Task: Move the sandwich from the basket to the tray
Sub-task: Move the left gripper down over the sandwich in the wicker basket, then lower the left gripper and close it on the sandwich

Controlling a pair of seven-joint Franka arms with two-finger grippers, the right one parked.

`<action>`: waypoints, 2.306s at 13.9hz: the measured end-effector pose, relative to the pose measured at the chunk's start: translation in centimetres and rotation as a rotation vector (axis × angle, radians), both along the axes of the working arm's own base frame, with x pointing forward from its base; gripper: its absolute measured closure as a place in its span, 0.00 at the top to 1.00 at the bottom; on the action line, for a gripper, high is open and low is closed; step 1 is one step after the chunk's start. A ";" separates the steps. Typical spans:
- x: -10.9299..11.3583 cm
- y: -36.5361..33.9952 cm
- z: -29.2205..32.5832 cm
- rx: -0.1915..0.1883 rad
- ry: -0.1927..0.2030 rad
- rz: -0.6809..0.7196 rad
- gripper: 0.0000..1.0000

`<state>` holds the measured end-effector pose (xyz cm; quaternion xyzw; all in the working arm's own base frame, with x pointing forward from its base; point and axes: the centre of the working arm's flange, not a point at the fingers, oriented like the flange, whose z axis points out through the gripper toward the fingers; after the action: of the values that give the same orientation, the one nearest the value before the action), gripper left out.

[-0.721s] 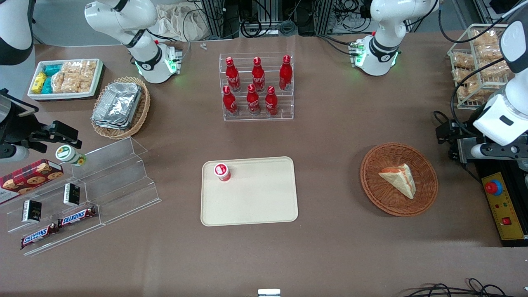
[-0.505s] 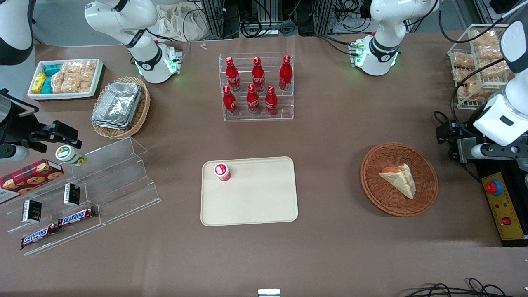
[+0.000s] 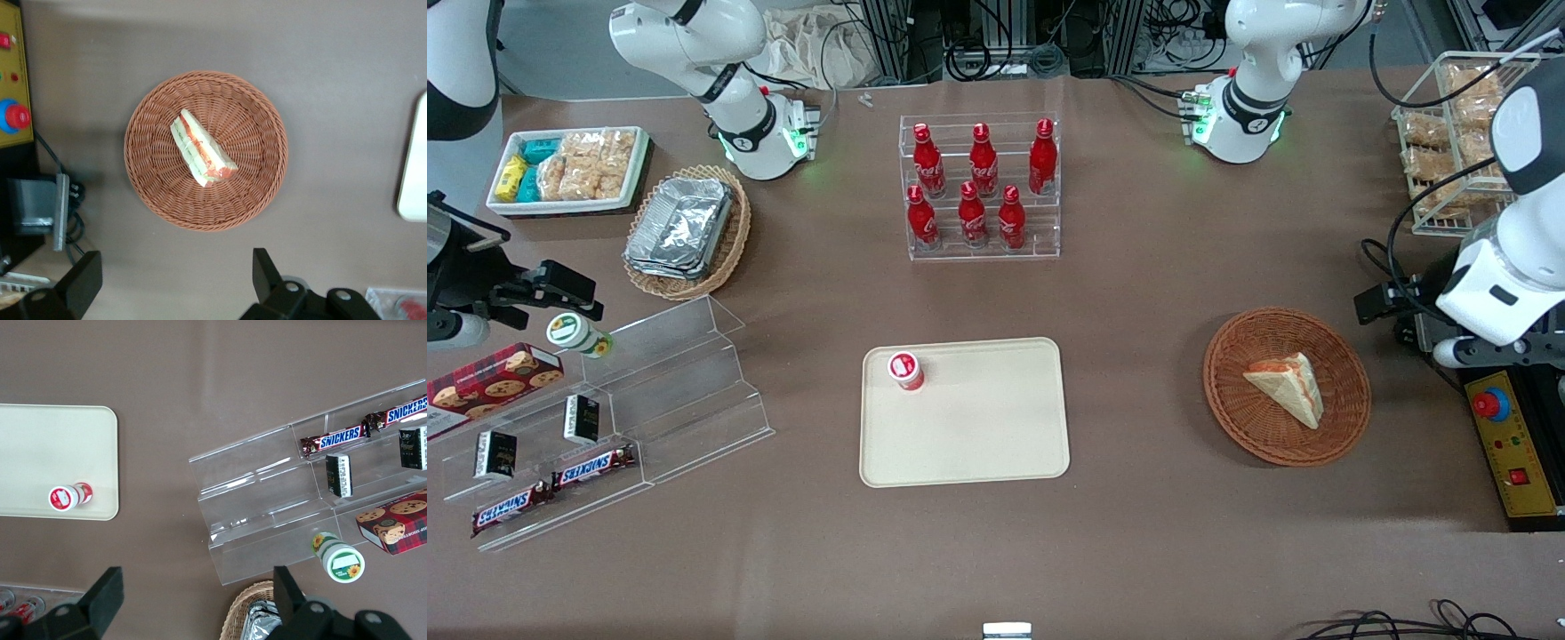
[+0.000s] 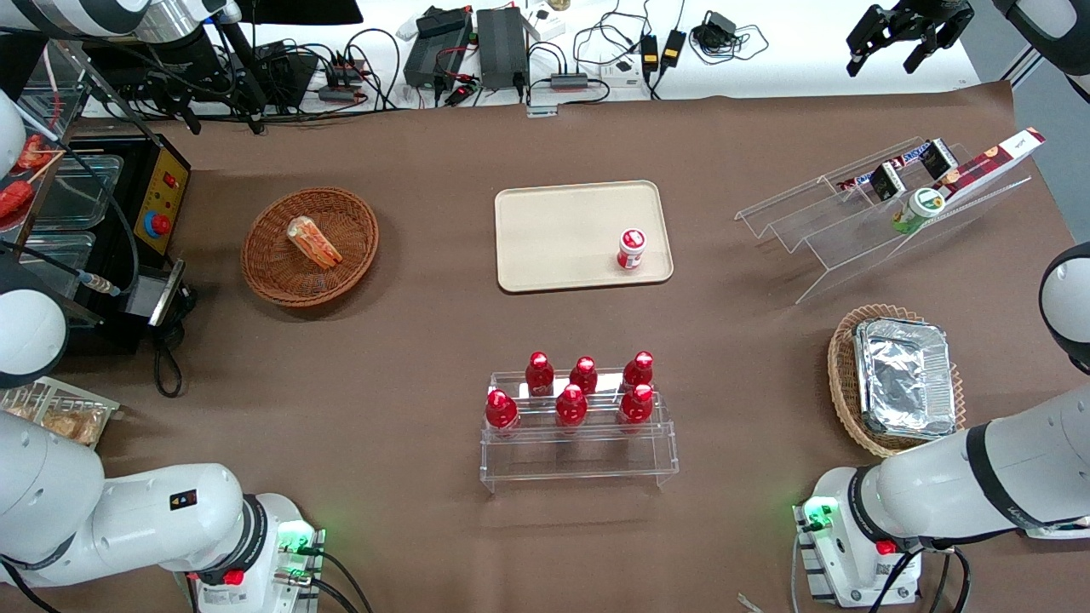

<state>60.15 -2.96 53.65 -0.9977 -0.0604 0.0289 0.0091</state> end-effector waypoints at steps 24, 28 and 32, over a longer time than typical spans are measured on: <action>-1.7 2.8 -25.4 -0.001 -0.015 0.734 1.00; -1.6 2.6 -26.7 -0.006 -0.012 0.747 1.00; -1.6 2.6 -27.1 -0.007 -0.010 0.758 1.00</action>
<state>58.56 -0.36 26.50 -0.9047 -0.4253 0.0256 -0.0060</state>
